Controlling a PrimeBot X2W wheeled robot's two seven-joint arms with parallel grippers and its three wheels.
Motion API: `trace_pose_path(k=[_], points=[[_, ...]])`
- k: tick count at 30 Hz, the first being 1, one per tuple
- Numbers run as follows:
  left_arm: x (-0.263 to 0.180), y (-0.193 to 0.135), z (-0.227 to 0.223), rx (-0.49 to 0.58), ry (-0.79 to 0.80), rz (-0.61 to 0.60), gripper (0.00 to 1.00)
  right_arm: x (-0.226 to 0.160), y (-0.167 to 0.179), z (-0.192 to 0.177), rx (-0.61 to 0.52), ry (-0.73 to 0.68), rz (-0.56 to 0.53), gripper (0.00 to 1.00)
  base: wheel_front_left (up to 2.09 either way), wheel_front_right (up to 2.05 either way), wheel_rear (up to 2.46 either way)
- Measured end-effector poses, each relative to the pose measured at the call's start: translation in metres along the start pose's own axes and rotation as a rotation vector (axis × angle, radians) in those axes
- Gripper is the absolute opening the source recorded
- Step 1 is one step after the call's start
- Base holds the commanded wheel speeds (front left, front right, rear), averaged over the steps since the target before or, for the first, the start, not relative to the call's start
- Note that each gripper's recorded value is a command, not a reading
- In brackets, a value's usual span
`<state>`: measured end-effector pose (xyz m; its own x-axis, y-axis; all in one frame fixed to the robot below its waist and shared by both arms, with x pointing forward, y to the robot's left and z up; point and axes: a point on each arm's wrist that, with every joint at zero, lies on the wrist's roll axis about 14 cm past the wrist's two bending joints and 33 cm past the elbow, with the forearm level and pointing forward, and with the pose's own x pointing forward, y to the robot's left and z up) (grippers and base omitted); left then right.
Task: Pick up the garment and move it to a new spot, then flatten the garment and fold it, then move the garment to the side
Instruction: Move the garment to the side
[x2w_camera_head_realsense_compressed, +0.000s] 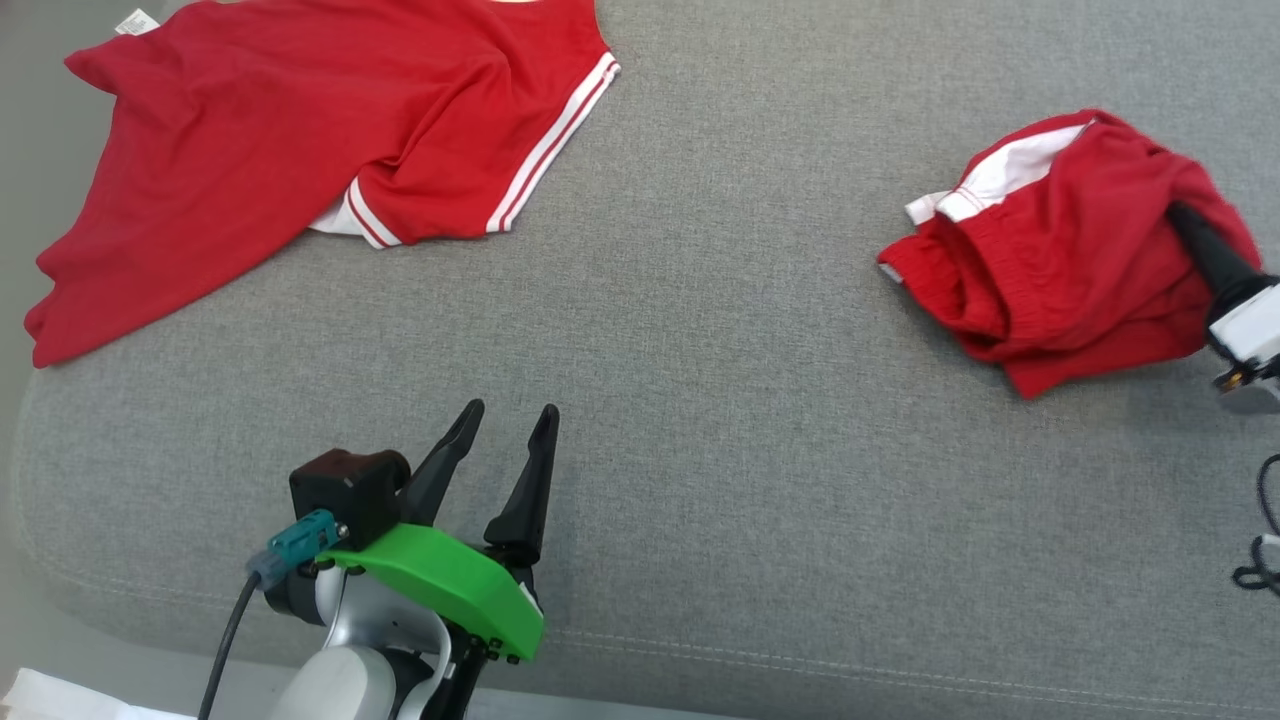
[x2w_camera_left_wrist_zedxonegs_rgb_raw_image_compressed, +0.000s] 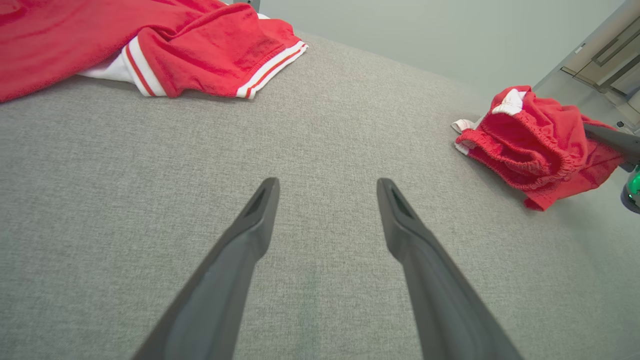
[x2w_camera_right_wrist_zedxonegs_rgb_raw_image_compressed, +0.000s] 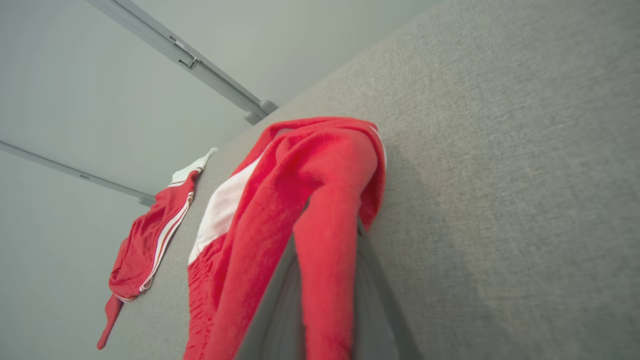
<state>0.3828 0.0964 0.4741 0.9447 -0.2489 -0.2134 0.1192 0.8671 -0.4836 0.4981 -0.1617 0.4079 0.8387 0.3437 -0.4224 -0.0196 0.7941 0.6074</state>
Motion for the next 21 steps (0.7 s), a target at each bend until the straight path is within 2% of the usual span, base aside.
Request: trace_pose_path(k=[5, 11, 16, 21], points=[[0.007, -0.004, 0.0, 0.011, 0.01, -0.021, 1.0, 0.0, -0.012, 0.043, -0.122, -0.034, -0.031, 0.0, 0.0, 0.0, 0.0], [0.016, -0.006, -0.003, 0.025, 0.038, -0.04, 1.0, 0.004, -0.026, 0.09, -0.199, -0.09, -0.104, 0.0, 0.0, 0.0, 0.0], [0.022, 0.0, -0.008, 0.04, 0.078, -0.039, 1.0, 0.013, -0.034, 0.116, -0.194, -0.145, -0.151, 0.0, 0.0, 0.0, 0.0], [0.028, 0.012, -0.015, 0.048, 0.114, -0.021, 1.0, 0.029, -0.04, 0.119, -0.163, -0.153, -0.155, 0.0, 0.0, 0.0, 0.0]])
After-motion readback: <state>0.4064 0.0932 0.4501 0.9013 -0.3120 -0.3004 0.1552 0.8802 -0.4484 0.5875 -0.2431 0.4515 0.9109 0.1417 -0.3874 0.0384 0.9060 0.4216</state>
